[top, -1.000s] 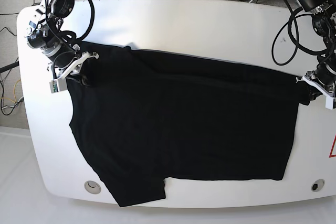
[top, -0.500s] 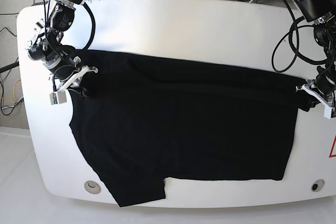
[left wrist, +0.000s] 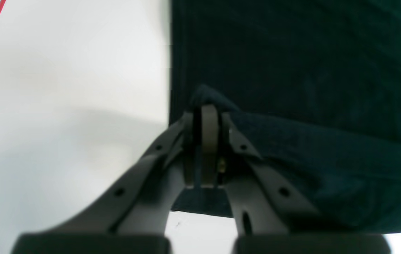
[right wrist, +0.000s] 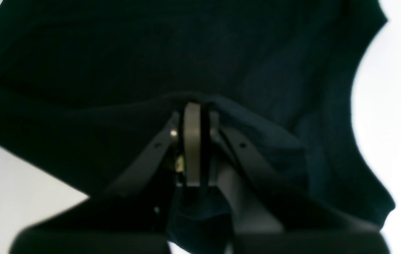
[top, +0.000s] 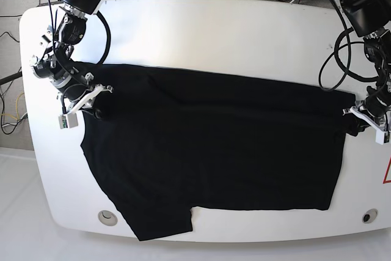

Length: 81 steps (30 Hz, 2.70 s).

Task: Fold the T-shirt properly
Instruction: 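Lift the gripped shoulder edge with both grippers, raising the shirt, then open the left gripper, releasing the shirt edge, while right holds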

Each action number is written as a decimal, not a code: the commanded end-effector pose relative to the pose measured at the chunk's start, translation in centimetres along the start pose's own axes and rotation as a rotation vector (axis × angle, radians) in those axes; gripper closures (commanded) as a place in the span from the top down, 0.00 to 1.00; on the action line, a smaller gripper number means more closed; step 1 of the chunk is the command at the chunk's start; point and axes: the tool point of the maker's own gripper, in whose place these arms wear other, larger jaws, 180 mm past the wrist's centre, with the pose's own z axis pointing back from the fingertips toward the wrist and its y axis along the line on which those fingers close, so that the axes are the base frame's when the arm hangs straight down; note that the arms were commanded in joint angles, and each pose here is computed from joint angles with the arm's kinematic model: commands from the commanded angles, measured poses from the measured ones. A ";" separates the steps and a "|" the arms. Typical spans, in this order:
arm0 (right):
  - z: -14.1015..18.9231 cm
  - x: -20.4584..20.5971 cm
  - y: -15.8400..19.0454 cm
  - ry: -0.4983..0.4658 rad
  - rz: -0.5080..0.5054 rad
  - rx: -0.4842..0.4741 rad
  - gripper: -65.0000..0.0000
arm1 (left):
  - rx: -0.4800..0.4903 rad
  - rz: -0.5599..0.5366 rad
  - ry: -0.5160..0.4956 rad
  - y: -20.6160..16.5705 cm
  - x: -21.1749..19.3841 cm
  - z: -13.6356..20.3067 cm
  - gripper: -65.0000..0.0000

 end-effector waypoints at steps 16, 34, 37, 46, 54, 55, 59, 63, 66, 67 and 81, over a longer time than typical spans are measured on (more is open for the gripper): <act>-1.1 2.8 -0.5 -0.061 0.037 -0.011 0.00 | 0.006 -0.009 -0.093 0.5 3.7 0.3 0.00; -2.1 1.8 -1.2 -0.017 0.087 -0.060 0.49 | 0.030 0.005 -0.082 1.3 3.7 -0.8 0.48; -1.9 2.3 -1.0 -0.045 0.094 -0.054 0.70 | 0.029 0.000 -0.100 1.5 4.6 -0.5 0.64; -0.7 2.6 -1.5 -0.060 0.127 -0.074 0.70 | 0.054 -0.010 -0.125 2.6 5.7 0.4 0.63; 0.8 2.6 -1.9 -0.058 0.167 -0.101 0.69 | 0.069 -0.037 -0.145 3.1 6.1 1.3 0.57; 1.0 2.6 -1.8 -0.058 0.173 -0.102 0.69 | 0.070 -0.043 -0.148 3.1 6.2 1.4 0.56; 2.0 2.1 -1.6 -0.061 0.193 -0.103 0.68 | 0.071 -0.058 -0.145 2.7 6.2 1.8 0.55; 2.6 2.0 -1.6 -0.059 0.210 -0.112 0.68 | 0.073 -0.088 -0.149 2.4 6.1 2.4 0.55; 2.9 1.6 -1.9 -0.048 0.221 -0.124 0.69 | 0.075 -0.117 -0.150 2.0 5.7 2.8 0.56; 3.2 0.6 -2.7 -0.014 0.230 -0.151 0.70 | 0.069 -0.149 -0.149 1.4 4.9 2.9 0.57; 5.8 -4.4 -7.2 0.098 0.285 -0.345 0.72 | -0.045 -0.447 -0.200 -4.5 -1.4 5.2 0.70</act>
